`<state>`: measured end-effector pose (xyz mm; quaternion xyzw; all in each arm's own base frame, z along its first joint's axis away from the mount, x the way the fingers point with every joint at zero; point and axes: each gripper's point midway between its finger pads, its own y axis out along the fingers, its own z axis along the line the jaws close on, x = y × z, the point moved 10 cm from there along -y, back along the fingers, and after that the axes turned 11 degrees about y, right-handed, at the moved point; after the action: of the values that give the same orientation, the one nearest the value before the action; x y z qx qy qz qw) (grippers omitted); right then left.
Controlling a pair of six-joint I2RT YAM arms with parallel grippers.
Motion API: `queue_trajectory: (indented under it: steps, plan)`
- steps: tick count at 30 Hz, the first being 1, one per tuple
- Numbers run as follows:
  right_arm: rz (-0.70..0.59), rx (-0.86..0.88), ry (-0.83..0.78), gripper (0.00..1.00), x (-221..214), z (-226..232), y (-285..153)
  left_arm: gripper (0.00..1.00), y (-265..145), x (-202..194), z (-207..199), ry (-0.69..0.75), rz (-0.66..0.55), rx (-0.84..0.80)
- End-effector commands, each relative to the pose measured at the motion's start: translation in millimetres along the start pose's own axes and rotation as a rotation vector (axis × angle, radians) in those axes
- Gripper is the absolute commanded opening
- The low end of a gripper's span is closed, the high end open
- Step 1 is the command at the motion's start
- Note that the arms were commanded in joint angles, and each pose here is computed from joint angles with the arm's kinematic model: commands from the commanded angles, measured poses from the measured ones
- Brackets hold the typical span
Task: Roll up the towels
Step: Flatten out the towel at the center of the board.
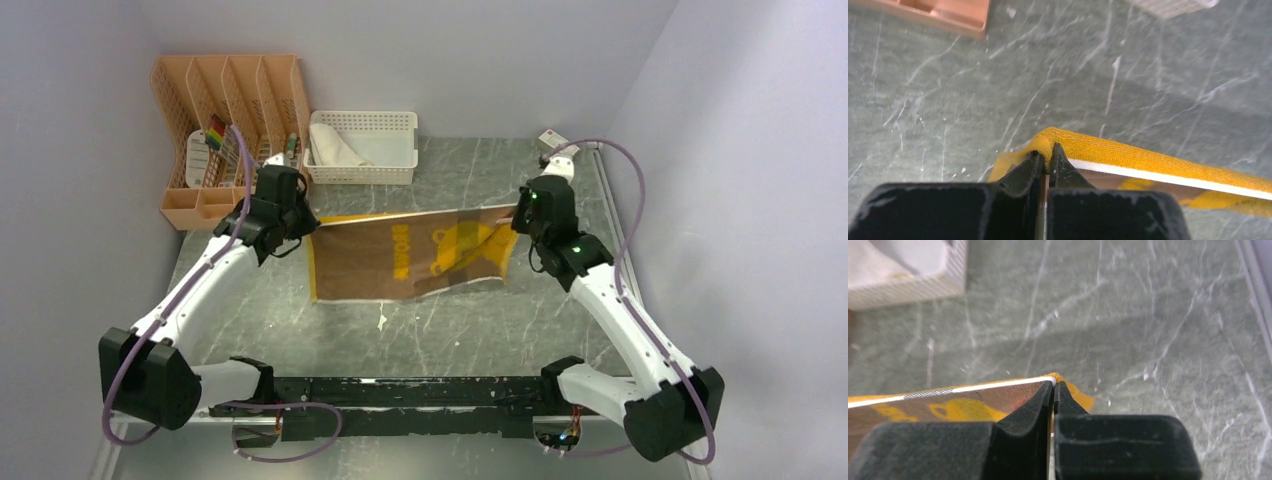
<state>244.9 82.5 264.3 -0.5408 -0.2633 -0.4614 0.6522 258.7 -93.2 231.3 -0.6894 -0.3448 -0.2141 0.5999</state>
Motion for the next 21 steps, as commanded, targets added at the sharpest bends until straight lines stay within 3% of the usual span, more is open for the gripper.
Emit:
queue_trajectory:
  steps: [1, 5, 11, 16, 21]
  plan:
    - [-0.188, 0.064, 0.053, 0.0, 50, 0, -48, 0.07, -35, 26, 7, -0.033, -0.147, 0.026]
    - [-0.212, 0.091, 0.089, 0.0, 44, -18, -92, 0.07, -84, 10, 27, -0.089, -0.234, 0.047]
    - [-0.24, 0.283, 0.147, 0.0, 18, -39, -151, 0.07, -141, -30, 49, -0.186, -0.23, -0.001]
    - [-0.191, 0.365, 0.145, 0.0, 0, -45, -166, 0.07, -161, -60, 62, -0.213, -0.218, -0.037]
    - [-0.192, 0.348, 0.141, 0.0, 2, -46, -167, 0.07, -152, -59, 58, -0.196, -0.179, -0.043]
